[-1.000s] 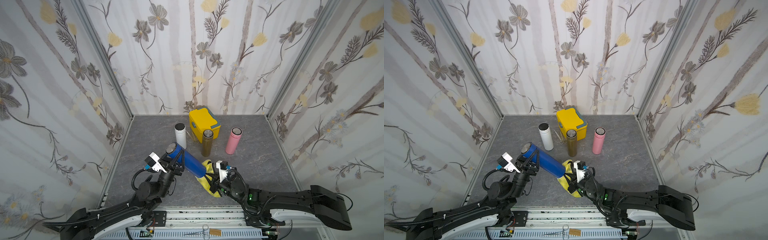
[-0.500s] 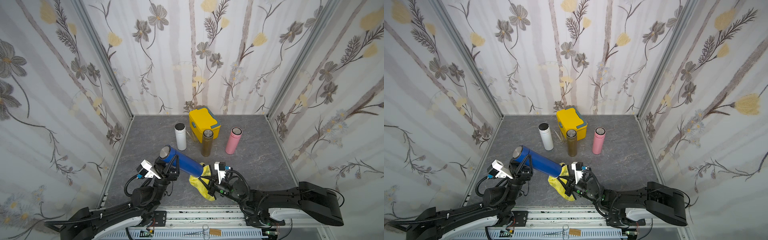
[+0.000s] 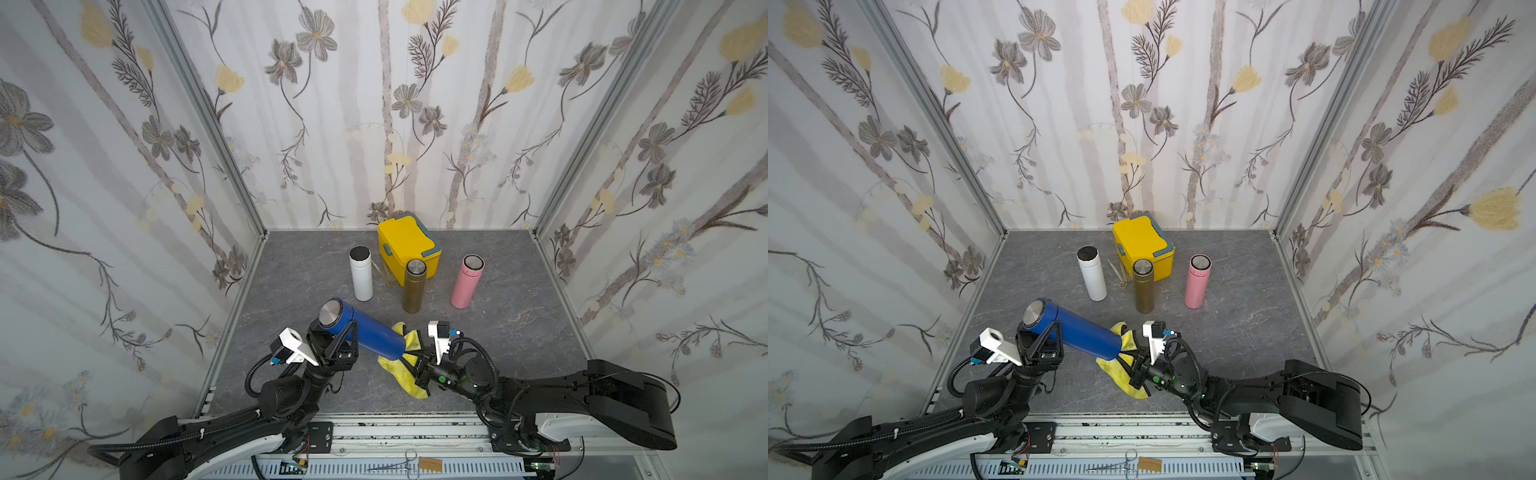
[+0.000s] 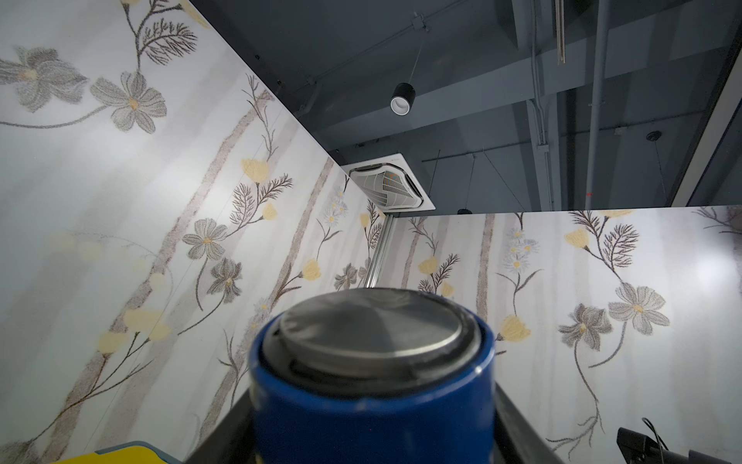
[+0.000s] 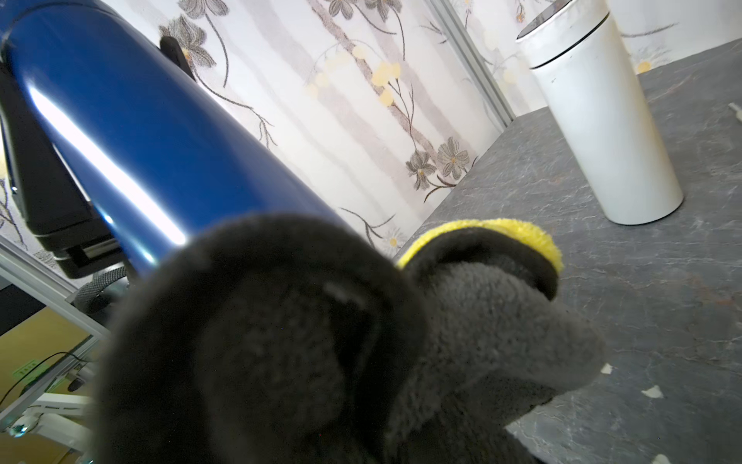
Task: Wipe the surface of the thermos
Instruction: Wipe the dirt from the surface of the thermos, then place the thermos at the center of the board.
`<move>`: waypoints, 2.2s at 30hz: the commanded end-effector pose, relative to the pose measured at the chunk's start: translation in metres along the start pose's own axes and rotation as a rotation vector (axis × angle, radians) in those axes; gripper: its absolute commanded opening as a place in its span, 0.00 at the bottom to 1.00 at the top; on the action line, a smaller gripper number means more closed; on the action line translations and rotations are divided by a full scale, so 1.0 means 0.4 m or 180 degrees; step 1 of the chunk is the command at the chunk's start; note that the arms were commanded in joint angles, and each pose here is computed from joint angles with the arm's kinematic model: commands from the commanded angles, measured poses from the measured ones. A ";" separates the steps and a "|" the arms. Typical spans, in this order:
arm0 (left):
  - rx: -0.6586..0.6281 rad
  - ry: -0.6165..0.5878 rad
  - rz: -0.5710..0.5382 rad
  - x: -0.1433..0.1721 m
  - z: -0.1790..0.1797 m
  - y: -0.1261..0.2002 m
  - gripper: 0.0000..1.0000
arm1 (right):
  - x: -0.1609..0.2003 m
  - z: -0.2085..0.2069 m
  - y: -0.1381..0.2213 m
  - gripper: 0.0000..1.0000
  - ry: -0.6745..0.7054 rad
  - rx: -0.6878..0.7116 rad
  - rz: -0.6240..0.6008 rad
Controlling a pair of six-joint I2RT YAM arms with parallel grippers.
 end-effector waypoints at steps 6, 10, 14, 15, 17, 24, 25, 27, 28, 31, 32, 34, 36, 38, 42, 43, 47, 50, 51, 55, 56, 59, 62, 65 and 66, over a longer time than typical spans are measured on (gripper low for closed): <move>0.0048 0.0086 -0.0153 -0.018 -0.002 0.012 0.00 | 0.003 0.033 -0.012 0.00 -0.0091 -0.0385 -0.0094; 0.0040 0.0069 -0.0173 -0.022 -0.001 0.013 0.00 | -0.038 0.006 0.021 0.00 -0.0089 -0.0211 -0.0265; 0.0028 0.0043 -0.0173 -0.022 0.000 0.013 0.00 | -0.022 0.019 -0.006 0.00 -0.0020 -0.0122 -0.0094; 0.0029 0.0038 -0.0172 -0.022 0.000 0.012 0.00 | -0.011 0.024 -0.014 0.00 -0.0019 -0.0139 -0.0059; 0.0013 0.0027 -0.0169 -0.021 0.001 0.013 0.00 | 0.012 0.030 -0.029 0.00 -0.0042 -0.0215 0.0020; -0.0392 -0.0291 -0.0006 -0.015 0.034 0.003 0.00 | 0.007 -0.029 0.015 0.00 -0.0090 -0.0027 -0.0159; -0.0507 -0.0421 0.0084 -0.011 0.043 -0.001 0.00 | -0.001 -0.039 0.028 0.00 -0.0067 0.0068 -0.0210; -0.0752 -0.0751 0.0347 0.001 0.062 -0.018 0.00 | -0.021 -0.054 0.053 0.00 0.0018 0.0293 -0.0311; -0.0860 -0.0898 0.0463 0.006 0.073 -0.023 0.00 | -0.026 -0.067 0.064 0.00 0.0065 0.0469 -0.0331; -0.1174 -0.1280 0.0568 0.008 0.105 -0.017 0.00 | -0.052 -0.098 0.098 0.00 0.0215 0.1010 -0.0414; -0.1305 -0.1392 0.0573 0.007 0.120 -0.011 0.00 | -0.062 -0.106 0.109 0.00 0.0279 0.1176 -0.0438; -0.1495 -0.1600 0.0640 0.013 0.146 -0.010 0.00 | -0.079 -0.118 0.132 0.00 0.0379 0.1454 -0.0475; -0.1666 -0.1787 0.0750 0.029 0.181 -0.016 0.00 | -0.086 -0.129 0.154 0.00 0.0443 0.1641 -0.0488; -0.1834 -0.1899 0.0820 0.044 0.217 -0.019 0.00 | -0.086 -0.140 0.173 0.00 0.0472 0.1762 -0.0487; -0.2132 -0.2083 0.0805 0.055 0.283 -0.012 0.00 | -0.072 -0.170 0.210 0.00 0.0466 0.1910 -0.0470; -0.2179 -0.2111 0.0794 0.056 0.296 -0.013 0.00 | -0.069 -0.174 0.217 0.00 0.0463 0.1915 -0.0471; -0.2411 -0.2183 0.0766 0.063 0.362 -0.023 0.00 | -0.059 -0.193 0.238 0.00 0.0491 0.2000 -0.0449; -0.2608 -0.2267 0.0762 0.072 0.415 -0.033 0.00 | -0.051 -0.206 0.243 0.00 0.0516 0.2068 -0.0419; -0.2691 -0.2300 0.0739 0.074 0.434 -0.035 0.00 | -0.047 -0.211 0.242 0.00 0.0523 0.2083 -0.0405; -0.2841 -0.2406 0.0676 0.104 0.496 -0.044 0.00 | -0.035 -0.230 0.240 0.00 0.0552 0.2170 -0.0368; -0.2825 -0.2431 0.0652 0.117 0.511 -0.047 0.00 | -0.033 -0.234 0.238 0.00 0.0561 0.2182 -0.0357; -0.2780 -0.2645 0.0610 0.165 0.555 -0.067 0.00 | -0.027 -0.238 0.229 0.00 0.0586 0.2183 -0.0309; -0.2859 -0.2860 0.0801 0.236 0.620 -0.090 0.00 | -0.020 -0.243 0.223 0.00 0.0593 0.2197 -0.0264; -0.2845 -0.2868 0.0896 0.294 0.673 -0.098 0.00 | -0.013 -0.254 0.224 0.00 0.0602 0.2239 -0.0234; -0.2835 -0.2874 0.0915 0.308 0.687 -0.099 0.00 | -0.011 -0.256 0.224 0.00 0.0600 0.2247 -0.0226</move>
Point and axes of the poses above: each gripper's point midway between its finger pads, its own y axis back along the fingers, its own z axis along the line the jaws close on, x = y × z, the point moved 6 cm from there along y, back along the fingers, and after that the axes turned 9 degrees about -y, right-handed, at the moved point
